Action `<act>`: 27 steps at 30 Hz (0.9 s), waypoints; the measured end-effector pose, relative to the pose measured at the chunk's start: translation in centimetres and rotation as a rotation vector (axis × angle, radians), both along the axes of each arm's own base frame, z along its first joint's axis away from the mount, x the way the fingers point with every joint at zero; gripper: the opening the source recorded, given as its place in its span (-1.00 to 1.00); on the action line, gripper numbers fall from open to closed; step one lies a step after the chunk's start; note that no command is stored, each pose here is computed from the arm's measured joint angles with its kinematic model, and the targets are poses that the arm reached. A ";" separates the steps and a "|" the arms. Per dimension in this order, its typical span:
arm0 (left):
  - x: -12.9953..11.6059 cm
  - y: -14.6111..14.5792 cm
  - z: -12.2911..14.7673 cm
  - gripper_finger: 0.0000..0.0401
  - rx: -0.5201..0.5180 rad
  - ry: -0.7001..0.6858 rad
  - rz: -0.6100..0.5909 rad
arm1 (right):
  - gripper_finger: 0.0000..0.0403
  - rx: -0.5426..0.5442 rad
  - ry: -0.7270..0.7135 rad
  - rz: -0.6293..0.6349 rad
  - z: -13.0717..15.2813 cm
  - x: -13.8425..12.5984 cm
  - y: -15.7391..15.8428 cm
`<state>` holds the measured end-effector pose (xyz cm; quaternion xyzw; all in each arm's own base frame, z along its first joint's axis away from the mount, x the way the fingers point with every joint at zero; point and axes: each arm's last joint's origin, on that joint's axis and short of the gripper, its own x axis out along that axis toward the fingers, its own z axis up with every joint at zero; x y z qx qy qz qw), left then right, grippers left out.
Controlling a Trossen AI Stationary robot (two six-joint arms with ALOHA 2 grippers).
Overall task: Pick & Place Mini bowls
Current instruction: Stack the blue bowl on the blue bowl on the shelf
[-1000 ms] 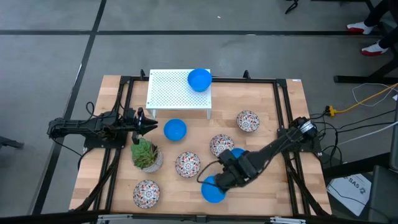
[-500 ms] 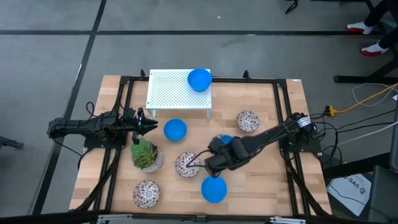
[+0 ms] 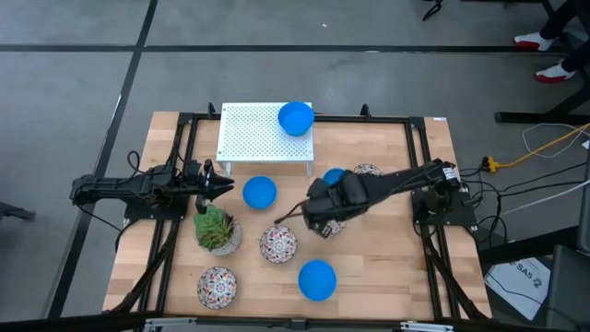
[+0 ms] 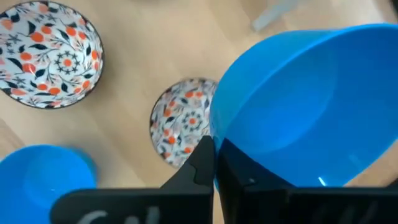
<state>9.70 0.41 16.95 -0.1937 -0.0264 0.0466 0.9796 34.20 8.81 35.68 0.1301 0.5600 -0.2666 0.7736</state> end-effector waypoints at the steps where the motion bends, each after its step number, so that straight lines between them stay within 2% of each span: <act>1: 0.0 0.0 0.0 -0.50 0.000 0.000 0.000 | -0.99 -0.007 0.000 0.014 0.2 0.1 -0.4; 11: 0.0 0.0 0.0 -0.50 0.000 0.000 0.000 | -0.98 -0.114 0.007 0.172 2.2 0.4 -4.5; 17: 0.0 0.0 0.0 -0.50 0.000 0.000 0.000 | -0.98 -0.138 -0.019 0.224 4.4 -1.4 -6.8; 27: 0.0 0.0 0.0 -0.50 0.000 0.000 0.000 | -0.98 -0.187 -0.098 0.215 7.9 -5.4 -9.8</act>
